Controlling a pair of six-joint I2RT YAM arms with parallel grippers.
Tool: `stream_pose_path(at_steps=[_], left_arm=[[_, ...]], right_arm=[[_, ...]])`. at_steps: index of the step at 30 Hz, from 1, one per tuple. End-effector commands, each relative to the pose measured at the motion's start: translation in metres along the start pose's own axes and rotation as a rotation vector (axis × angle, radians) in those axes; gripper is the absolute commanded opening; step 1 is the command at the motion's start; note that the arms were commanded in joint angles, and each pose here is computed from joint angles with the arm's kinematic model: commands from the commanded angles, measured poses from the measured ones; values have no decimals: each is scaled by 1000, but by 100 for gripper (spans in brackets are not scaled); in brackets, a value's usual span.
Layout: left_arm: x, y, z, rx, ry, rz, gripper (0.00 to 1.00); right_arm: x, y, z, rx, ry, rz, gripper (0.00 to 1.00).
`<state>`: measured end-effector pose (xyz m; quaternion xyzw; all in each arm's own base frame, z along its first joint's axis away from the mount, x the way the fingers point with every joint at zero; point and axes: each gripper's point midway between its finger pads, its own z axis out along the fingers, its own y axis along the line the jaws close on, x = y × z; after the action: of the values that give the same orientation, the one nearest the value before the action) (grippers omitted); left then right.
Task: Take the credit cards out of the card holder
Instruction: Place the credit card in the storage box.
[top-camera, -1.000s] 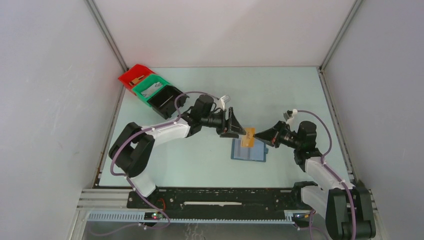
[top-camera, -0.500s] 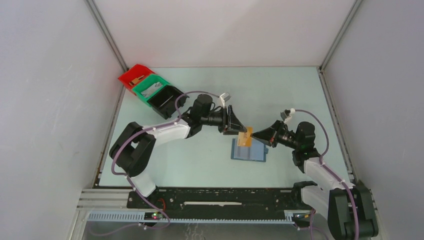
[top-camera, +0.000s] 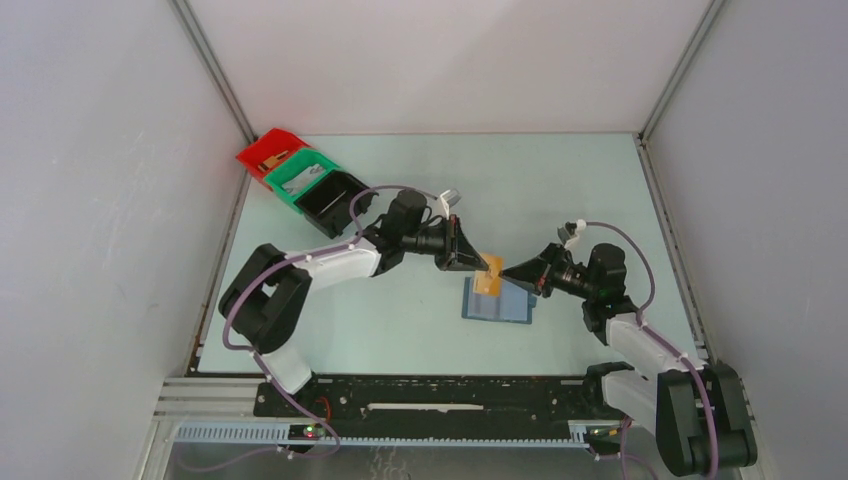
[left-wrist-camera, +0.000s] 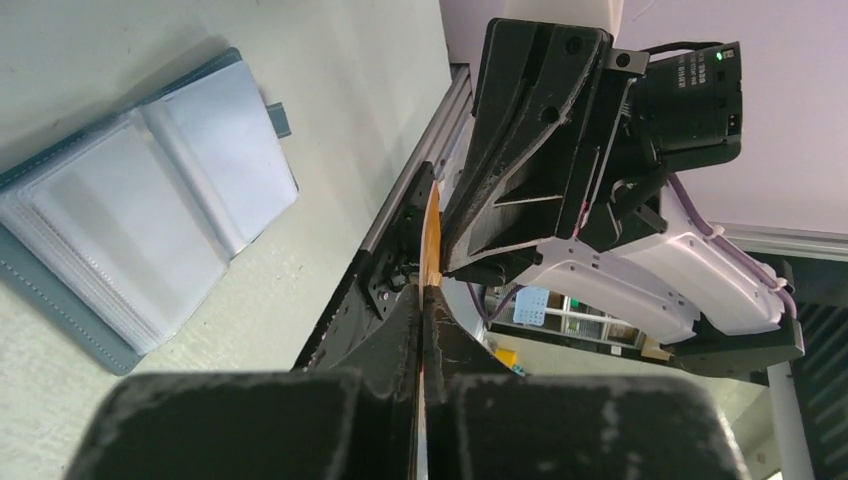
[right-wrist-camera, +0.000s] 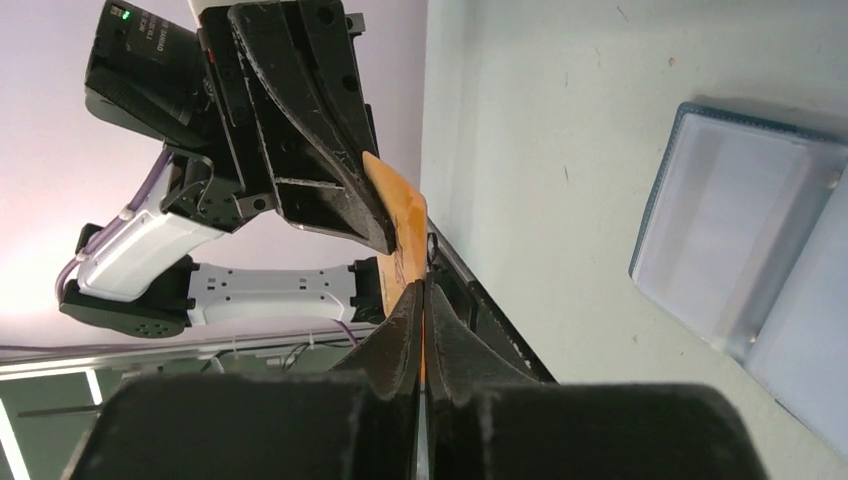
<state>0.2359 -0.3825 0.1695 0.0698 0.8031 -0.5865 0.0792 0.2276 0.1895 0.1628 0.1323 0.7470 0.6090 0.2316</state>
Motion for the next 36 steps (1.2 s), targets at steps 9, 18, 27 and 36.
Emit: stream_pose_path(at_steps=[9,18,27,36], left_arm=[[-63,18,-73,-217,-256,33,0],[-122,33,-160,-410,-521,-1,0],[-186,48,-292,-784,-763,25,0],[-242,59,-420,-1484,-681,314,0]], right_arm=[[-15,-16,-11,150,-60,-79,34],[-21,-26,-20,226,-87,-110,34],[-20,-30,-23,258,-74,-110,34],[-22,-34,-21,263,-44,-108,35]])
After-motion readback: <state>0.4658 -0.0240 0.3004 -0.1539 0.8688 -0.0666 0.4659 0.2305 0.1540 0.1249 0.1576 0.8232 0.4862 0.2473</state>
